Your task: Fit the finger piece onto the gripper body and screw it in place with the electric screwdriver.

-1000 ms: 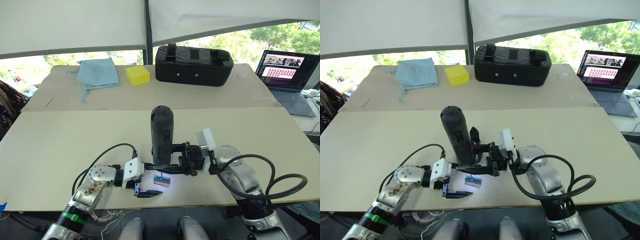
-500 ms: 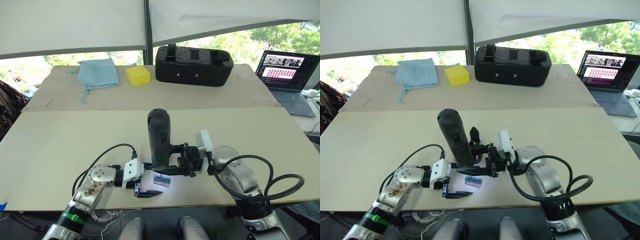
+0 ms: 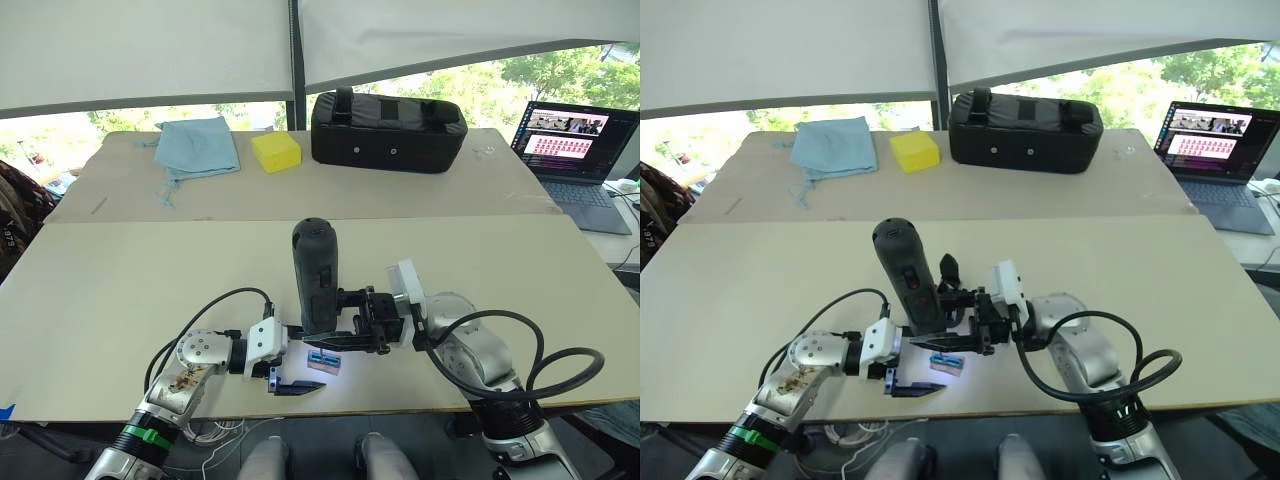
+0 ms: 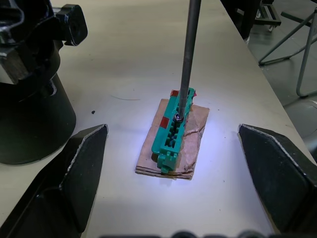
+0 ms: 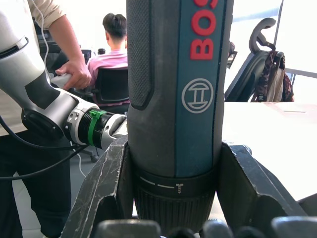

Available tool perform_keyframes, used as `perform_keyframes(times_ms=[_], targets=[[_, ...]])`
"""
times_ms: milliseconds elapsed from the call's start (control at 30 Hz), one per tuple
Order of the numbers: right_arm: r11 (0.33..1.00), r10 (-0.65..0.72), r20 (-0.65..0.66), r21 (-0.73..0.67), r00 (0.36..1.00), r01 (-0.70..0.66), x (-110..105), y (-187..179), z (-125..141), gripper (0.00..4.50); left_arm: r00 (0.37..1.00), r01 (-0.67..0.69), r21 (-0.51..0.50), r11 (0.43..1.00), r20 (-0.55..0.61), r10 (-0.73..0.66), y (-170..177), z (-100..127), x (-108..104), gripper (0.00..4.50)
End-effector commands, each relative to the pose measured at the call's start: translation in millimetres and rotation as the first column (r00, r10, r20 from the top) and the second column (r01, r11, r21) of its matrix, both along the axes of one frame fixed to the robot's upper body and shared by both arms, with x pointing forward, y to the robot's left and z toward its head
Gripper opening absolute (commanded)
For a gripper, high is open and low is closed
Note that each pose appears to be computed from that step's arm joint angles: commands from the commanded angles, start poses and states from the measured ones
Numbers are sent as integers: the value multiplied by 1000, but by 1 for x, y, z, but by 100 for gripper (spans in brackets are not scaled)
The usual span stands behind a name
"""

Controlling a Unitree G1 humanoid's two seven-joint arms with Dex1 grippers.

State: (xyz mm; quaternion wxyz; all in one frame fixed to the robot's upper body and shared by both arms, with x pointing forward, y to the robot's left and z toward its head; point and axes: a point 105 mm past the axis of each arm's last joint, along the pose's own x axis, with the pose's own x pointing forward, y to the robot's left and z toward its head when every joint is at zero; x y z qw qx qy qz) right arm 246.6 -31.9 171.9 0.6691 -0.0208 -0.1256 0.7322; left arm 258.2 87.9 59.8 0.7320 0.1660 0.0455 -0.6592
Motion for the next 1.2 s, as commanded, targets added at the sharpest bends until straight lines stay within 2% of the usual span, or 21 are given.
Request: perform_keyframes(times_ms=[33, 667, 1000, 1200], targets=[[1000, 9, 45, 22, 999, -10, -1, -1, 12, 190, 998, -3, 24, 1000, -59, 4, 2, -16, -6, 445], [1000, -18, 33, 15, 999, 18, 6, -6, 12, 190, 998, -2, 21, 1000, -58, 3, 0, -16, -5, 445], [999, 10, -12, -37, 1000, -10, 1, -4, 0, 190, 998, -7, 19, 1000, -56, 8, 0, -15, -3, 445], [996, -20, -34, -88, 999, 17, 4, -3, -11, 190, 998, -10, 17, 1000, -56, 11, 0, -14, -2, 445]])
